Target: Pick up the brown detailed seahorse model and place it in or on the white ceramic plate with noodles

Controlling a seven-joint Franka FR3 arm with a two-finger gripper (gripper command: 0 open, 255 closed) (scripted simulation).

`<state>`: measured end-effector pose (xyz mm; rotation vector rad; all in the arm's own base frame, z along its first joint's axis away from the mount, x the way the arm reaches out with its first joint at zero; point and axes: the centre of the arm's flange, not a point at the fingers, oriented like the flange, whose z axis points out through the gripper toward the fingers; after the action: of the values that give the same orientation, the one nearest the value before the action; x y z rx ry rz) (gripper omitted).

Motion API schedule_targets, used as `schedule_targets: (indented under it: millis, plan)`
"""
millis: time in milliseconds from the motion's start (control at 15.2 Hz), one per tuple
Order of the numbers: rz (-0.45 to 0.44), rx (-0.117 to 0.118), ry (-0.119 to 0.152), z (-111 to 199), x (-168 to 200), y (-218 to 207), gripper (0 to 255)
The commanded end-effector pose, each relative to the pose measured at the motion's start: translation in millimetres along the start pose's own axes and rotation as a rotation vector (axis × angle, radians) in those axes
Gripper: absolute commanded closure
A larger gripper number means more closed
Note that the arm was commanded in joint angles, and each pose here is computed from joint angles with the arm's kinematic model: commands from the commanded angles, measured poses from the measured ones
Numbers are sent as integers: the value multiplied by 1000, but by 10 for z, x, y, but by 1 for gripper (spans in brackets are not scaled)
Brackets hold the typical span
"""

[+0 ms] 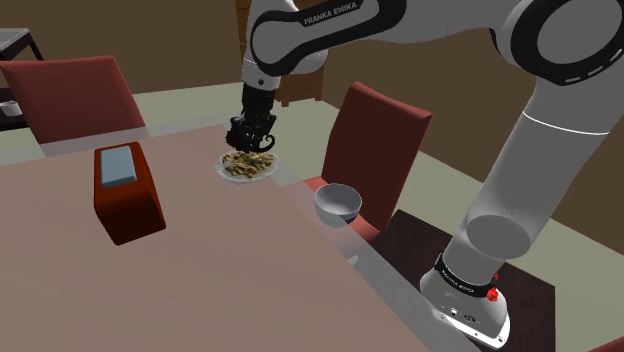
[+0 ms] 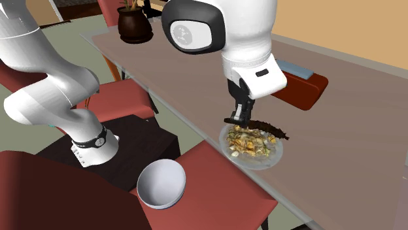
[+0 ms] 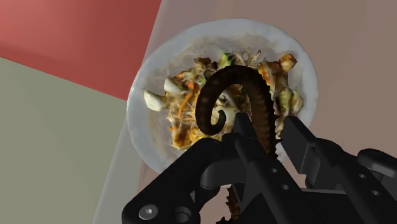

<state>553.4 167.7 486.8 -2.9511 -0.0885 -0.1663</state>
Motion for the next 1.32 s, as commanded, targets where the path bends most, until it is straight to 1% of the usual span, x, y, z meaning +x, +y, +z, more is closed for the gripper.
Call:
schedule_targets:
  millis: [0, 198, 660, 726, 1056, 1254]
  plan:
    - [0, 0, 1, 113, -5, 9, 255]
    - [0, 0, 1, 255, -22, 35, 255]
    - [0, 0, 1, 255, -22, 35, 255]
    - [0, 0, 1, 256, -22, 35, 0]
    - [0, 0, 1, 255, -22, 35, 0]
    - [0, 0, 1, -141, -22, 35, 0]
